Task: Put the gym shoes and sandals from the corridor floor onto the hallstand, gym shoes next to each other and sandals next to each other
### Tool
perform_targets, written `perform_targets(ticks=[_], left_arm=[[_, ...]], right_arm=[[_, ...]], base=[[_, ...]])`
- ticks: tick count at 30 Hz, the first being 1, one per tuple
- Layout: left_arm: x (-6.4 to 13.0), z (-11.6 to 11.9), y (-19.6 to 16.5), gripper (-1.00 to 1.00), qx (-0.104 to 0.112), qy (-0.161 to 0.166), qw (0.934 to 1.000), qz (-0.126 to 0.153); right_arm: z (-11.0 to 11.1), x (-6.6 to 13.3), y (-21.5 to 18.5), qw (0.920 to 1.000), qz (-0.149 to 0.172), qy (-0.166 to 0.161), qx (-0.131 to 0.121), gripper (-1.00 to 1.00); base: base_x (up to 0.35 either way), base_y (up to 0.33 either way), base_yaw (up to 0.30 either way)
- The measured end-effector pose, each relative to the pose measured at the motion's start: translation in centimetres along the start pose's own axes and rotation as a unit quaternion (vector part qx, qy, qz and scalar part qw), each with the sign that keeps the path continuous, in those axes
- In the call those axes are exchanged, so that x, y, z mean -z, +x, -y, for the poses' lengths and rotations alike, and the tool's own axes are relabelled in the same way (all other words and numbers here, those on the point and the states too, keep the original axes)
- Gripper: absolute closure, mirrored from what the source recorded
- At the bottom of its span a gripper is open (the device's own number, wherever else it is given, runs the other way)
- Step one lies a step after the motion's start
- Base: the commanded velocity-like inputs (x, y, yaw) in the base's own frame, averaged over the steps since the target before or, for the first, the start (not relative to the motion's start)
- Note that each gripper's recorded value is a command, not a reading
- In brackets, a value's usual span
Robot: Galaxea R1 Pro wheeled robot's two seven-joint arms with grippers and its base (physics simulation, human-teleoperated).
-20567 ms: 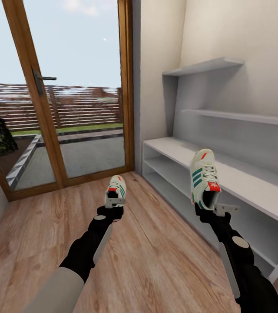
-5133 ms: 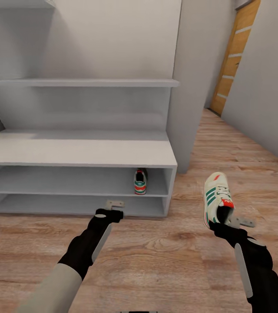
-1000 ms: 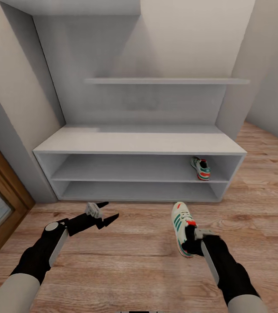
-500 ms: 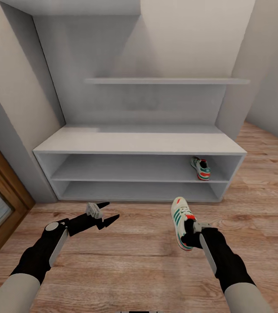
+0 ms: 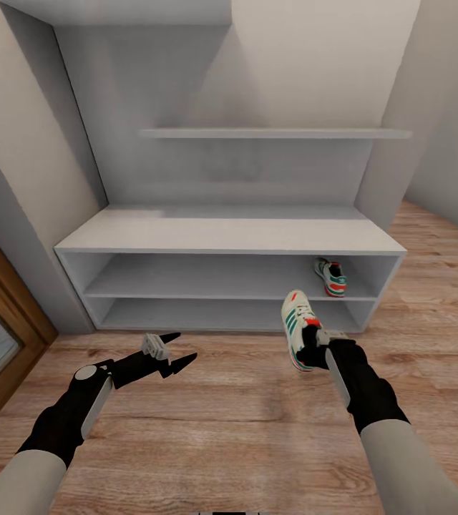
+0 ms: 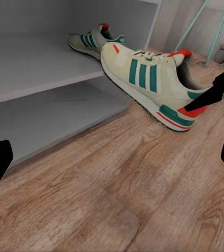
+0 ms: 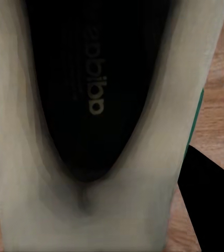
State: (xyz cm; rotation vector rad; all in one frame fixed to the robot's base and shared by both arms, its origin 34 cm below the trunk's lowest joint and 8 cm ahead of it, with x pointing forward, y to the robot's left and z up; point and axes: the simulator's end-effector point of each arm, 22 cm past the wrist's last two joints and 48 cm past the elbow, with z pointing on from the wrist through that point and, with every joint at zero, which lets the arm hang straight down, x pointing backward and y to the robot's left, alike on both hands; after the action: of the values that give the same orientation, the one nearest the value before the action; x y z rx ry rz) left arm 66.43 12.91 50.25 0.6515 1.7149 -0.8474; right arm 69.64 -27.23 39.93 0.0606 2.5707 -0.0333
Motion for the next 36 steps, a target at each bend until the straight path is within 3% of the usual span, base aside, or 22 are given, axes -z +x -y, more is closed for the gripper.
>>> perform_targets(ticks=[7, 13, 21, 27, 36], left_arm=[[0.0, 0.0, 0.0, -1.0, 0.0, 0.0, 1.0, 0.0], [0.0, 0.0, 0.0, -1.0, 0.0, 0.0, 1.0, -0.001], [0.0, 0.0, 0.1, -1.0, -0.001, 0.0, 1.0, -0.001], [0.0, 0.0, 0.1, -1.0, -0.001, 0.0, 1.0, -0.002], [0.0, 0.0, 0.1, -1.0, -0.001, 0.0, 1.0, -0.002]], right_arm=[[1.4, -0.7, 0.0, 0.999, -0.011, 0.032, 0.028, 1.0], [2.0, -0.6, -2.8, 0.9966, 0.053, 0.045, 0.043, 1.0], [2.2, -0.7, -3.1, 0.9962, 0.06, 0.046, 0.042, 1.0], [2.3, -1.7, -1.7, 0.9969, 0.048, 0.044, 0.043, 1.0], [2.1, -2.6, -1.7, 0.9951, 0.079, 0.04, 0.045, 1.0]], base=[[0.0, 0.0, 0.0], [0.0, 0.0, 0.0], [0.0, 0.0, 0.0], [0.0, 0.0, 0.0], [0.025, 0.0, 0.0]])
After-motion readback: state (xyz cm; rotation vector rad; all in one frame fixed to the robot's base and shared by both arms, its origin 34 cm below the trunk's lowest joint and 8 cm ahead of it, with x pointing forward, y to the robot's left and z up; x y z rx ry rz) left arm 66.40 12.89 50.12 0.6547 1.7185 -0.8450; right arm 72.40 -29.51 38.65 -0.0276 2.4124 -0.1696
